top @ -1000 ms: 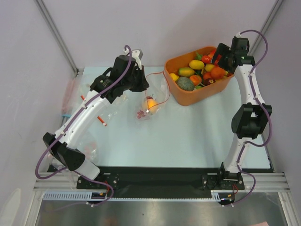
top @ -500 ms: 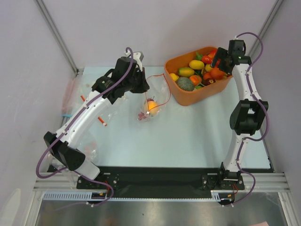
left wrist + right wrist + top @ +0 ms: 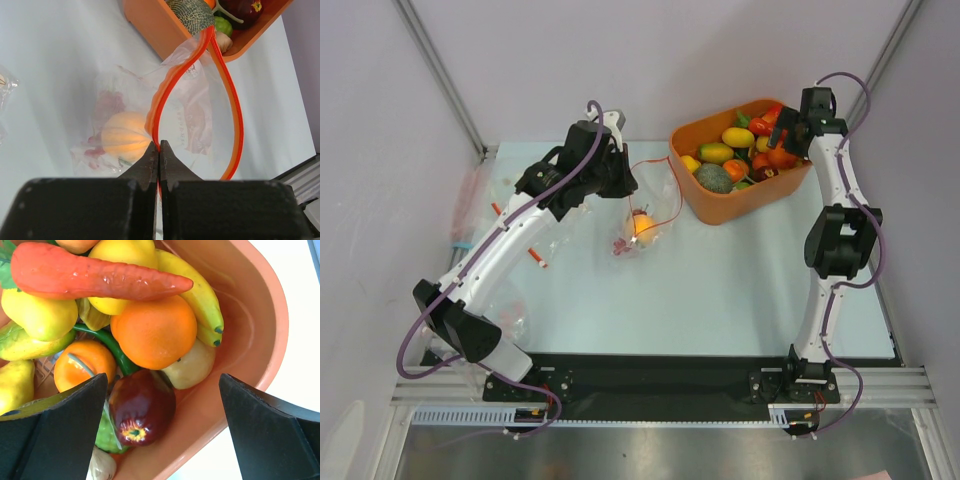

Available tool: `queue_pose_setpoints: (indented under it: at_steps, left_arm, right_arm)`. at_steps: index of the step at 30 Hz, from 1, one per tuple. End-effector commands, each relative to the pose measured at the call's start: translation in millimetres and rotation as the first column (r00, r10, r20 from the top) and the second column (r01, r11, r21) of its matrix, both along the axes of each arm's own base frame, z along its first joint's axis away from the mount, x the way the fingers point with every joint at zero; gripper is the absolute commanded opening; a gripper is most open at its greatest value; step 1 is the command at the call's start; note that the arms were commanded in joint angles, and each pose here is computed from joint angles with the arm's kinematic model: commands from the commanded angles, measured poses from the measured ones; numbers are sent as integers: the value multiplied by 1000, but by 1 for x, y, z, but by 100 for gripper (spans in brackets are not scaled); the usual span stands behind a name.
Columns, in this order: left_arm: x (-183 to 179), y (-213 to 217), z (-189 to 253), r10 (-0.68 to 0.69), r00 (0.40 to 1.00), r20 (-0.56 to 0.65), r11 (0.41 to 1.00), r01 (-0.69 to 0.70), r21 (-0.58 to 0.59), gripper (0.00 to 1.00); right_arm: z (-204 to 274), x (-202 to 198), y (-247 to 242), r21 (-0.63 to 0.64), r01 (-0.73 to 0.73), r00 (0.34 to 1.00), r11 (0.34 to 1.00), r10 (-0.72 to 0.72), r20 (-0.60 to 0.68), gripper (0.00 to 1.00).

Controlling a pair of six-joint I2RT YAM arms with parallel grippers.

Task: Place the food in the zip-top bag and seal the zipper
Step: Pick up the fake fruit from the bin.

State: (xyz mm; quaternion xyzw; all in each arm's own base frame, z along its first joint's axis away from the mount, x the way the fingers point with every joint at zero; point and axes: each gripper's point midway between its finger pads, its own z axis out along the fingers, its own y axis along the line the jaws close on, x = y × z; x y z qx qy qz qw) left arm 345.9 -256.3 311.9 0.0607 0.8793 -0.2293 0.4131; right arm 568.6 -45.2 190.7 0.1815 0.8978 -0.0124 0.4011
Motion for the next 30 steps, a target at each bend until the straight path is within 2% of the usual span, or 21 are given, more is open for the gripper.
queue_pose_setpoints:
  at_steps: [1, 30]
  left_arm:
    - [6, 2, 14, 29, 999, 45, 999, -28, -32, 0]
    - [15, -1, 11, 43, 998, 37, 999, -42, -17, 1]
  right_arm:
    - [15, 6, -8, -36, 10, 999, 999, -9, 34, 100]
    - [-29, 15, -17, -50, 16, 998, 999, -19, -58, 100]
